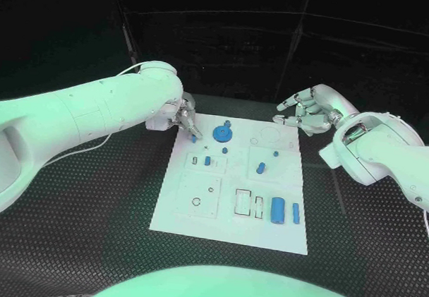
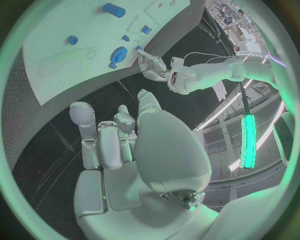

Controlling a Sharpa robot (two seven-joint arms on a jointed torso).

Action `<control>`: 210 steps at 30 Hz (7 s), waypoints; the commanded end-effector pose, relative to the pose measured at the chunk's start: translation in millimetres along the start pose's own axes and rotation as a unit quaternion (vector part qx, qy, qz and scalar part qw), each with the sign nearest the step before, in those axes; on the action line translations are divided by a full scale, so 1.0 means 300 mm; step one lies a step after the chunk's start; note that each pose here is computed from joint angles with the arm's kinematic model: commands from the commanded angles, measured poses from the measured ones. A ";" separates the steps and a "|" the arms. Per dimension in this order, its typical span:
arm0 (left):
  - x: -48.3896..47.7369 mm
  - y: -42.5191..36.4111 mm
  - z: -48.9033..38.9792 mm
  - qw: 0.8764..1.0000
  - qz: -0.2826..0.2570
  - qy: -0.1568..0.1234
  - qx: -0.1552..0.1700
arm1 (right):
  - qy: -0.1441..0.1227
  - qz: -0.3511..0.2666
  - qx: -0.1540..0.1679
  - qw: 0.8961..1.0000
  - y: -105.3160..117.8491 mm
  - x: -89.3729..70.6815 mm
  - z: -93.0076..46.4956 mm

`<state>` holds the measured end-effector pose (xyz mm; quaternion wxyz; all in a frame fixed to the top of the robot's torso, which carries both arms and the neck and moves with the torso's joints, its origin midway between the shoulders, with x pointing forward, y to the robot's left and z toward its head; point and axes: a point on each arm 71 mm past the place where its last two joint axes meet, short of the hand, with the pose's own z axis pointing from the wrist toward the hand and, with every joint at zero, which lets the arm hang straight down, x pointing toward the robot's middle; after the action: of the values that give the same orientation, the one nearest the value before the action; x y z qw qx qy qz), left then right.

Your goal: Assemble the parts on the task board

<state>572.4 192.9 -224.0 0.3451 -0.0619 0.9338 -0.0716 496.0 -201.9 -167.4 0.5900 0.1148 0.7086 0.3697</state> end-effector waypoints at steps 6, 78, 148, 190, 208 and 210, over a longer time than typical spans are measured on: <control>0.000 -0.003 0.002 1.000 -0.005 0.008 0.004 | 0.001 -0.001 -0.006 1.000 0.007 -0.002 0.001; 0.194 0.063 -0.139 0.994 -0.036 -0.062 0.077 | 0.000 -0.002 0.000 1.000 -0.014 -0.010 0.005; 0.251 0.044 -0.122 0.997 0.012 -0.005 0.071 | 0.002 -0.002 0.000 1.000 -0.014 -0.008 0.007; 0.261 0.031 -0.089 0.998 0.028 0.020 0.061 | 0.004 -0.002 0.001 1.000 -0.014 -0.007 0.007; 0.229 0.050 -0.092 0.998 -0.012 -0.036 0.059 | 0.002 -0.002 0.000 1.000 -0.015 -0.008 0.008; 0.221 0.053 -0.096 0.996 -0.030 -0.049 0.063 | 0.002 -0.002 0.000 1.000 -0.016 -0.008 0.008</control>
<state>499.4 199.8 -251.8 0.3662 -0.0440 0.9208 -0.1267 500.1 -206.8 -170.3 0.5889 0.1155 0.7120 0.3645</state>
